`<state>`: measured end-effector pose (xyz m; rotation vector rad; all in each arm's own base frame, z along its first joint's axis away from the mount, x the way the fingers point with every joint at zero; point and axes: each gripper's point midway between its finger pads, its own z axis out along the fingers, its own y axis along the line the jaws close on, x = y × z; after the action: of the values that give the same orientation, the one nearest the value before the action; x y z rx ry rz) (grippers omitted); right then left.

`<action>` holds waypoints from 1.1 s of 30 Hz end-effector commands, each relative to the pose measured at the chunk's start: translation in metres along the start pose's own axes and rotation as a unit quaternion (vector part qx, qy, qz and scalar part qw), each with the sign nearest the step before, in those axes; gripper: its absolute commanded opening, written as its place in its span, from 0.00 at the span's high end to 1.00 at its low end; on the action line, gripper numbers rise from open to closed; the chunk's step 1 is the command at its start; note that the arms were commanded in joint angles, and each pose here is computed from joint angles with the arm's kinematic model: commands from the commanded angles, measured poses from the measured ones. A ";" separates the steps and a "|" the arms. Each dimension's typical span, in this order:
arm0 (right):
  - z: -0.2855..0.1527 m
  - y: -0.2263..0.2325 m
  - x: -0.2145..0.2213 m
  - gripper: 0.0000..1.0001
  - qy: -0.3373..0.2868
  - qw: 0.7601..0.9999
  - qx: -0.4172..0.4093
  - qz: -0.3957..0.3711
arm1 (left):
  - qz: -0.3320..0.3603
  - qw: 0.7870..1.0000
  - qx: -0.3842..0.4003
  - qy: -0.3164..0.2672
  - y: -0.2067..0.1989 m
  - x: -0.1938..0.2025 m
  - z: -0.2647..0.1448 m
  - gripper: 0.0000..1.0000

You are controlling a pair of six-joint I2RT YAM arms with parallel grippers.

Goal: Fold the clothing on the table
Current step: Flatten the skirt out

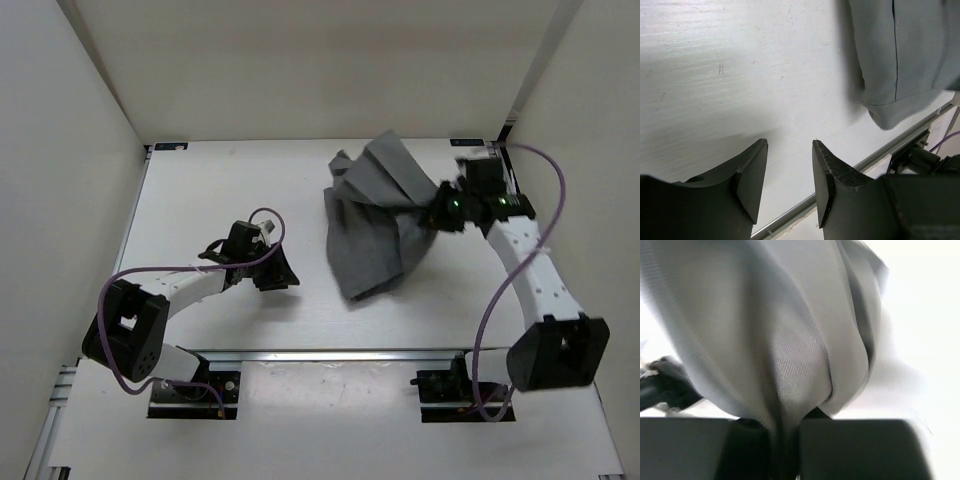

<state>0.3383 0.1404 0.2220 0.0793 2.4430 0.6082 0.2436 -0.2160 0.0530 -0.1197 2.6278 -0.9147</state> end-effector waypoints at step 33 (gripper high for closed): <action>-0.026 -0.164 0.068 0.30 -0.028 0.950 0.242 0.194 | 0.036 0.999 0.040 0.004 -0.025 -0.002 0.000 0.49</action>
<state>0.2765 -0.0069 0.1337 0.7891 2.4831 0.1243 0.2415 -0.2316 0.0528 -0.0545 2.6289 -0.9605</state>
